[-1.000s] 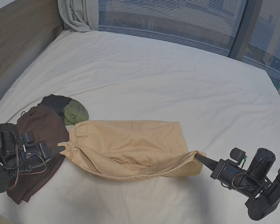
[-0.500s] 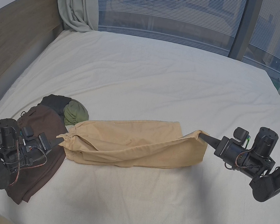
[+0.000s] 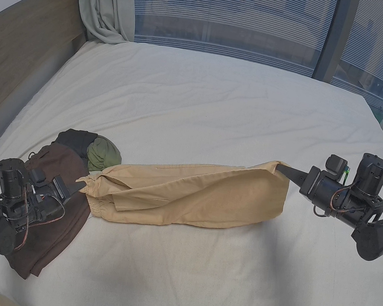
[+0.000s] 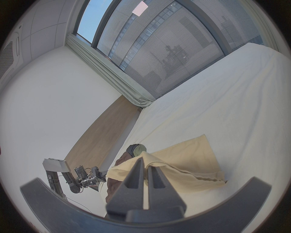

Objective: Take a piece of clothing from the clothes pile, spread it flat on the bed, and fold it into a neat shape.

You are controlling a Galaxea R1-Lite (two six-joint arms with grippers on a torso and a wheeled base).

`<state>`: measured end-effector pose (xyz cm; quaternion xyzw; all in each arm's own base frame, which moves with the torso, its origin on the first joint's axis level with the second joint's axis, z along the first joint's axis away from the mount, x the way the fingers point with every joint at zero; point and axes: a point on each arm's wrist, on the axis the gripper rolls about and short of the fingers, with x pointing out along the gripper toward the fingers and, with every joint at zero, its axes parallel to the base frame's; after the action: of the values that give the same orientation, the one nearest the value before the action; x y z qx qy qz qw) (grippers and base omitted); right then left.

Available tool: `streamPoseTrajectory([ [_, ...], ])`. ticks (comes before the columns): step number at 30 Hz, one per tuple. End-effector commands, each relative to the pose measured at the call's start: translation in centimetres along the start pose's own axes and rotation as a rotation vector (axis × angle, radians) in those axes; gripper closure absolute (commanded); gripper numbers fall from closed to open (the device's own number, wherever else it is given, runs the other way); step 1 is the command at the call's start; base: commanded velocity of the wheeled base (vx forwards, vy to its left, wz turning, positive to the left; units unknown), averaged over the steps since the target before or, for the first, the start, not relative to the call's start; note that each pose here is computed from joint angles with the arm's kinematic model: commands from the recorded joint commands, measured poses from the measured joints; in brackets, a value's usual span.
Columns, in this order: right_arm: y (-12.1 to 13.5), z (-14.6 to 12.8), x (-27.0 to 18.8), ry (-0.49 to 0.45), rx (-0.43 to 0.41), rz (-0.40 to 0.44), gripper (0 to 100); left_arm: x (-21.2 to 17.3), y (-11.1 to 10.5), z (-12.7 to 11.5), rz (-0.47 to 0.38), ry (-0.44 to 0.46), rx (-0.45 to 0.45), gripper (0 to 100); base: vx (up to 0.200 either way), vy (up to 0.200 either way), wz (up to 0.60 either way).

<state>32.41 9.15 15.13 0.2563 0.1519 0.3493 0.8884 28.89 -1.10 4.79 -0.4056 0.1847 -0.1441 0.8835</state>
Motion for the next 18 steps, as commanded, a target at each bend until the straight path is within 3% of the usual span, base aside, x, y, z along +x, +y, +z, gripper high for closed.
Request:
streamPoseTrajectory([
  [1, -0.3, 0.4, 0.6, 0.0, 0.0, -0.002, 100, 0.3, 0.3, 0.0, 0.008, -0.002, -0.003, 100, 0.0, 0.0, 0.0],
  [11, -4.0, -0.5, 3.8, 0.044, 0.046, -0.052, 100, 1.3, -0.1, 0.6, -0.019, -0.031, -0.027, 100, 0.0, 0.0, 0.0],
  [18, -5.3, 0.2, 5.9, 0.019, 0.041, -0.082, 100, 2.8, 0.6, 0.5, -0.004, -0.049, -0.032, 100, 0.0, 0.0, 0.0],
])
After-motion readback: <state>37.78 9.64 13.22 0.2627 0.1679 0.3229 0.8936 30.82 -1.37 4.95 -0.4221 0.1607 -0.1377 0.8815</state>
